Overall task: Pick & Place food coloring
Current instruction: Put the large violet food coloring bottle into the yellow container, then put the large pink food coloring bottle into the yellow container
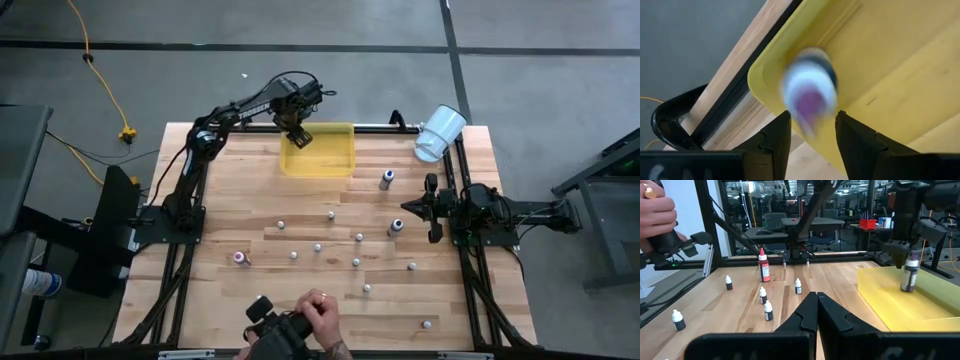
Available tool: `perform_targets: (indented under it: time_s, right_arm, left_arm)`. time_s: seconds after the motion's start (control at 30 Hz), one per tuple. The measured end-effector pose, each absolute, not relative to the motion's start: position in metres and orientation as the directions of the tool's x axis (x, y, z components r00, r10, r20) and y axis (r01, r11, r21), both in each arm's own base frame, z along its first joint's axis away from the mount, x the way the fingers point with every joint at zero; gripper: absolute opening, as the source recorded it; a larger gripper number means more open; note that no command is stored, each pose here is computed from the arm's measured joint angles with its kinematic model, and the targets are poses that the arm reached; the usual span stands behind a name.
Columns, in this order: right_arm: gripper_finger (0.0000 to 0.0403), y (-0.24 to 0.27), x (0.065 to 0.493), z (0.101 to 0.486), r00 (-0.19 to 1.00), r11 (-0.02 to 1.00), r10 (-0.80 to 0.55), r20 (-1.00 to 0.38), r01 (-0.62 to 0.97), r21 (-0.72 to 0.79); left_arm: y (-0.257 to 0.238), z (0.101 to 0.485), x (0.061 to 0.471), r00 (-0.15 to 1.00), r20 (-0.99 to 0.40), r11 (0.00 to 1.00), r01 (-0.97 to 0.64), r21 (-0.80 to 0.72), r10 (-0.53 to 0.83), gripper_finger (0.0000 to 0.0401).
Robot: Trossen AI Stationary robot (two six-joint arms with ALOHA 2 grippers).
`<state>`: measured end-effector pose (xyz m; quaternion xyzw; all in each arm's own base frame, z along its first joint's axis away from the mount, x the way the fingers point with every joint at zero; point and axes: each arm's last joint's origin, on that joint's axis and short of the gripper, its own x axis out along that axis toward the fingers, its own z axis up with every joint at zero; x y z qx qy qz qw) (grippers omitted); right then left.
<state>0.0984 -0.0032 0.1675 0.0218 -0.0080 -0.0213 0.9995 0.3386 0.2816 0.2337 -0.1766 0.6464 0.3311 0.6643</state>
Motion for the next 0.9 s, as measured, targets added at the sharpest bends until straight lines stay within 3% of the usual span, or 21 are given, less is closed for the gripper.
perform_targets:
  time_s: [0.43,0.9]
  right_arm:
    - [0.0000,-0.003,0.098,0.167,0.999,0.998,-0.043,0.015,0.042,0.044]
    - [0.0000,-0.003,0.098,0.168,0.999,0.998,-0.043,0.015,0.042,0.044]
  left_arm:
    - [0.283,0.239,0.336,-0.119,-0.958,0.696,-0.664,0.273,0.262,0.0145]
    - [0.243,0.316,0.334,-0.052,-0.964,0.685,-0.694,0.222,0.259,0.0145]
